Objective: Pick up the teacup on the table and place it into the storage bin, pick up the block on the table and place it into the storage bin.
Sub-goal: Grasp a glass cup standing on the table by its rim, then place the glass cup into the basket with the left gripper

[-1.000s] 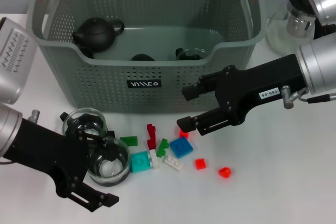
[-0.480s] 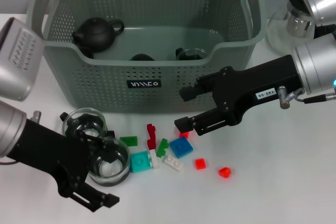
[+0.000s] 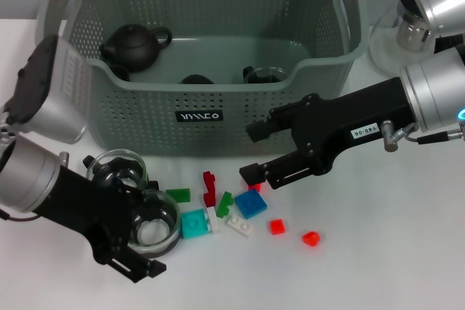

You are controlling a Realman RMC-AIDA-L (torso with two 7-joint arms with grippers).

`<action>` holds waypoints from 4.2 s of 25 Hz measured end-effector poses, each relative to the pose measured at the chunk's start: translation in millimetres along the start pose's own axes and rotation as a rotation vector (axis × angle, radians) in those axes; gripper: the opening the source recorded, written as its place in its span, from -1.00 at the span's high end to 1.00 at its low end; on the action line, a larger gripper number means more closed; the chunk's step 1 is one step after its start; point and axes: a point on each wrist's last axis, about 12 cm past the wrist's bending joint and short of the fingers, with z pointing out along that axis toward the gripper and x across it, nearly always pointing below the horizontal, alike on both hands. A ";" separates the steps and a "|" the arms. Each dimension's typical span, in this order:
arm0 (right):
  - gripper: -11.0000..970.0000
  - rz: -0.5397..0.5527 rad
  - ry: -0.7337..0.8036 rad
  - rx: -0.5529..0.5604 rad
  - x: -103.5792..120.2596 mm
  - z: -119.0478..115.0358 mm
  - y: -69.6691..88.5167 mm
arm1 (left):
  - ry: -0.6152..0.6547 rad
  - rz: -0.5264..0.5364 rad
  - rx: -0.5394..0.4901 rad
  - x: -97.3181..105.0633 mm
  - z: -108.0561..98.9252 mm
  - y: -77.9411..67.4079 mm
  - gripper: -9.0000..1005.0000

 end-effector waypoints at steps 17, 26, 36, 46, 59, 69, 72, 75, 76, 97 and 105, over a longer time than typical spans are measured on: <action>-0.71 0.002 -0.006 0.015 6.6 3.8 -4.2 | 0.109 -0.002 -0.040 -7.3 27.5 5.8 -0.80; -0.71 0.004 -0.007 0.022 7.4 4.1 -5.8 | 0.131 -0.010 -0.007 -8.1 35.6 2.7 -0.62; -0.71 0.007 -0.007 0.028 8.2 3.5 -6.6 | 0.136 -0.052 0.002 -7.6 38.5 2.2 -0.44; -0.70 0.013 -0.009 0.029 10.2 3.0 -6.3 | 0.147 -0.061 0.044 -6.6 40.6 1.0 -0.01; -0.70 0.021 -0.011 0.027 12.8 1.8 -5.5 | 0.146 -0.050 0.040 -7.6 38.6 -0.4 0.84; -0.70 0.015 0.000 0.015 13.5 -0.5 -4.6 | 0.091 -0.027 0.202 -19.2 18.6 -23.4 0.85; -0.70 0.004 0.000 0.016 14.1 -1.2 -4.7 | 0.073 -0.040 0.176 -18.1 18.3 -22.0 0.88; -0.70 0.001 0.000 0.014 15.3 -1.8 -4.7 | 0.058 -0.046 0.140 -16.9 20.2 -18.6 0.88; -0.70 0.002 0.000 0.015 15.9 -2.3 -5.0 | 0.054 -0.047 0.131 -16.8 20.5 -17.6 0.88; -0.70 0.082 0.168 -0.004 59.4 -25.2 -0.5 | -0.294 -0.067 0.210 -40.3 -15.5 -24.5 0.88; -0.70 0.168 0.251 -0.015 85.9 -42.1 0.1 | -0.411 -0.094 0.147 -74.8 -29.2 -9.4 0.88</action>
